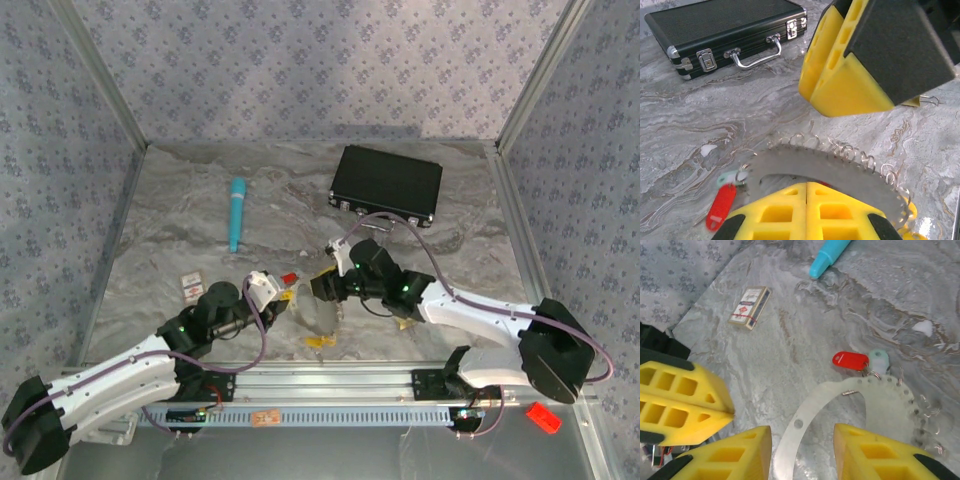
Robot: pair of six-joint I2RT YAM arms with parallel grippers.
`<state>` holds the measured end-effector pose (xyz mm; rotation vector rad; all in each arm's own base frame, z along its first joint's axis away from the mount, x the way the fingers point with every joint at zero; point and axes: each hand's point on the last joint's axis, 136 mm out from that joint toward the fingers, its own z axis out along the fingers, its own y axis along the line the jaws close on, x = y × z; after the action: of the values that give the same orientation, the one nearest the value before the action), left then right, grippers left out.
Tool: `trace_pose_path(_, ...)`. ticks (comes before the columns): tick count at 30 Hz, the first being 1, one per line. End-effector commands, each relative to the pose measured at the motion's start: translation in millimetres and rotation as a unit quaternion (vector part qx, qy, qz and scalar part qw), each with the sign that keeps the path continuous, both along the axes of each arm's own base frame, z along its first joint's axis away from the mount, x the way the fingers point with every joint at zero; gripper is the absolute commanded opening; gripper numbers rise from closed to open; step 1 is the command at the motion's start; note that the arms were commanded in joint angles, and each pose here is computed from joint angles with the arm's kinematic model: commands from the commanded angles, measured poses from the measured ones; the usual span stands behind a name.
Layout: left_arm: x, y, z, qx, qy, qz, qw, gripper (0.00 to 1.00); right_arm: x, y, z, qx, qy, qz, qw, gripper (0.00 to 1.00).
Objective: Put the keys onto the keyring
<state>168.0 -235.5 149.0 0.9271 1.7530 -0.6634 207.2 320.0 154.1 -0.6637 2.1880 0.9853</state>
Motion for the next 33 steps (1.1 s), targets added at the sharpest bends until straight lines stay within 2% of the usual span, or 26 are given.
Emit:
trace_pose_path(1,2,1,3,-0.013,0.000,0.012,1.000,0.00,-2,-15,-22,-0.029,0.019,-0.015,0.999,0.39)
trace_pose_path(3,5,4,0,-0.009,0.009,0.028,1.000,0.00,3,-24,-26,-0.045,0.023,-0.038,0.998,0.45)
trace_pose_path(5,8,6,-1,-0.008,0.016,0.042,0.999,0.00,7,-37,-30,-0.062,0.032,-0.062,0.996,0.46)
trace_pose_path(9,11,6,-4,-0.007,0.044,0.058,0.997,0.25,11,-78,-45,-0.117,0.068,-0.129,0.982,0.47)
trace_pose_path(12,11,2,-8,-0.008,0.077,0.062,0.995,0.35,7,-105,-58,-0.148,0.111,-0.166,0.969,0.49)
trace_pose_path(16,10,-8,-15,-0.001,0.131,0.062,0.989,0.46,-7,-118,-74,-0.165,0.163,-0.170,0.958,0.52)
trace_pose_path(20,6,-25,-28,0.037,0.180,0.064,0.981,0.48,-12,-136,-85,-0.181,0.185,-0.196,0.946,0.53)
trace_pose_path(27,-7,-75,-46,0.144,0.214,0.038,0.965,0.49,-8,-190,-80,-0.163,0.200,-0.286,0.923,0.53)
trace_pose_path(33,-11,-108,-70,0.224,0.260,0.013,0.939,0.48,-3,-228,-47,-0.132,0.146,-0.361,0.912,0.52)
